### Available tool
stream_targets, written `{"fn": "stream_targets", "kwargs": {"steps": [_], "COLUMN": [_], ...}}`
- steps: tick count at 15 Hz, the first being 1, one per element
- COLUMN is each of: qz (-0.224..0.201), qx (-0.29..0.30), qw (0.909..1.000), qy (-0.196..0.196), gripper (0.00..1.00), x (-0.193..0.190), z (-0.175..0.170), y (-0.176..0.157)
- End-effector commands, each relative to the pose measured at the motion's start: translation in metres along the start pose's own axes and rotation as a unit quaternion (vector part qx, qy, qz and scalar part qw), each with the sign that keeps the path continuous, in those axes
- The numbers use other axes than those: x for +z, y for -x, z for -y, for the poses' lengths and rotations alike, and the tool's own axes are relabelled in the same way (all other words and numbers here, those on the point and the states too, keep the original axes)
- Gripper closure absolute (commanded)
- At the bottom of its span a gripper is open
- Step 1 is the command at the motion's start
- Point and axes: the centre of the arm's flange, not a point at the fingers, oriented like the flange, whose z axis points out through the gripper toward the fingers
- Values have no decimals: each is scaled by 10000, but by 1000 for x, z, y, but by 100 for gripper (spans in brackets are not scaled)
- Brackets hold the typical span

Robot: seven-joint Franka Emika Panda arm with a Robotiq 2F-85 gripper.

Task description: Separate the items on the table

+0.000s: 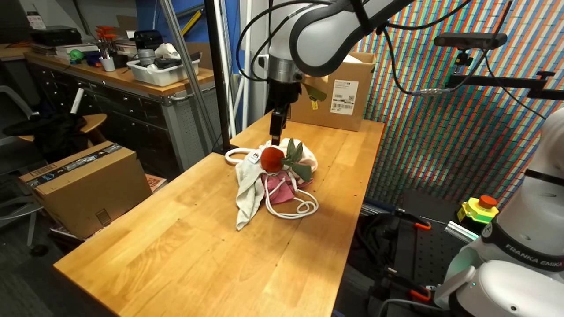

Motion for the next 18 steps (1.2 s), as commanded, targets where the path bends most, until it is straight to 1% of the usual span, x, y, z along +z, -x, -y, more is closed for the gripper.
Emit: {"fn": "stream_targets", "kwargs": {"steps": [1, 4, 9, 18], "qz": [74, 215, 235, 446], "qx": [75, 116, 60, -162], "qw": [9997, 9991, 9995, 9986], "qy": [-229, -337, -208, 250], "gripper": [0, 0, 0, 0], "x": [29, 52, 81, 113], "z": [1, 3, -4, -15], "y": [-27, -33, -39, -36]}}
